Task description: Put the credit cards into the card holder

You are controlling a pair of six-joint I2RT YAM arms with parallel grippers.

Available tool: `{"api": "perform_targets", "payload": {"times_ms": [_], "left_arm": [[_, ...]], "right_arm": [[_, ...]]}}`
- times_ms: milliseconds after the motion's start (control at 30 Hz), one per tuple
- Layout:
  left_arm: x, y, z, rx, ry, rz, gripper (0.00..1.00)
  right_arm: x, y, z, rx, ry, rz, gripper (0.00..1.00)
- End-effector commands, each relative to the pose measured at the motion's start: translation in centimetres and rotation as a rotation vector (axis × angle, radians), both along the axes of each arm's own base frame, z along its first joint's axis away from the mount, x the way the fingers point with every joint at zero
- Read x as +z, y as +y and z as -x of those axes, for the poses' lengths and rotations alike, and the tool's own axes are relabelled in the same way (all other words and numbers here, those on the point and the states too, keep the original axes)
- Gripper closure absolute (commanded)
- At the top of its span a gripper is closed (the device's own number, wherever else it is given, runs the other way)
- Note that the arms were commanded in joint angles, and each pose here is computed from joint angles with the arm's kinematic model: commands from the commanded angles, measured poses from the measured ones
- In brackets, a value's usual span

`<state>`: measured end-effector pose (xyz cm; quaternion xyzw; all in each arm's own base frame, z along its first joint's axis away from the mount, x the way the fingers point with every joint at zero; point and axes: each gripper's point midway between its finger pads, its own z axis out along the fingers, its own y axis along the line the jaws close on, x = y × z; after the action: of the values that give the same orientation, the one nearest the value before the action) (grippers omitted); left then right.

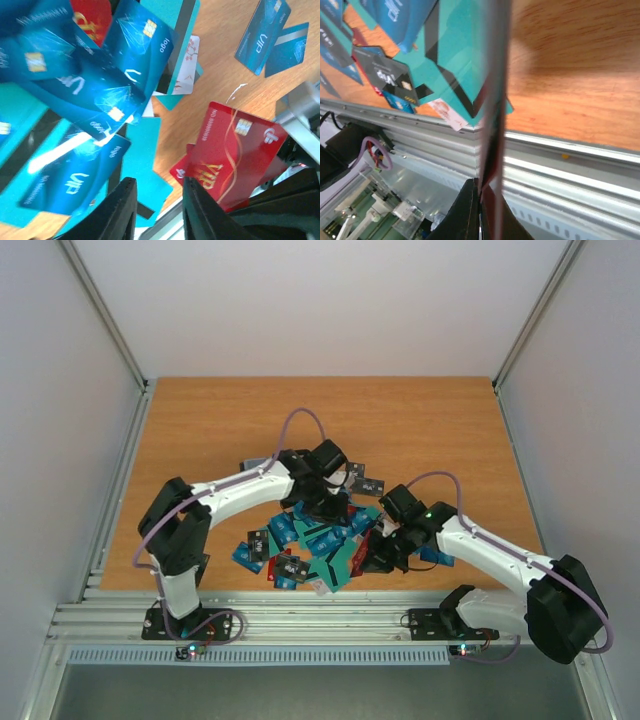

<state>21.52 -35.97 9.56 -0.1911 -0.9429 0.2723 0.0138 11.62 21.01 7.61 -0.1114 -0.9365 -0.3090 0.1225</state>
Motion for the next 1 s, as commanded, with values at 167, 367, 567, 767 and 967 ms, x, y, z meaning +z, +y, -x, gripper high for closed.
{"api": "perform_targets", "payload": {"times_ms": [167,367,567,767,967], "left_arm": [[5.7,7.4,-4.0,0.125,-0.311,-0.197,0.10],[7.6,10.9,-5.2,0.199,-0.417,-0.230,0.01],[11.5,6.7,-2.0,0.165,-0.333,0.164,0.06],[15.1,5.6,-0.9,0.297,-0.230,0.438,0.09],[16.7,4.2,-0.6,0.341,-0.107,0.732,0.23]], "right_arm": [[4.0,-2.9,-0.1,0.021,0.013,0.114,0.99],[5.4,-3.2,-1.5,0.022,-0.036,0.135,0.99],[10.0,-0.4,-5.7,-0.031,-0.221,-0.078,0.99],[13.4,0.6,-8.4,-0.096,-0.308,-0.192,0.99],[16.4,2.2,-9.9,-0.166,-0.367,-0.378,0.99]]}}
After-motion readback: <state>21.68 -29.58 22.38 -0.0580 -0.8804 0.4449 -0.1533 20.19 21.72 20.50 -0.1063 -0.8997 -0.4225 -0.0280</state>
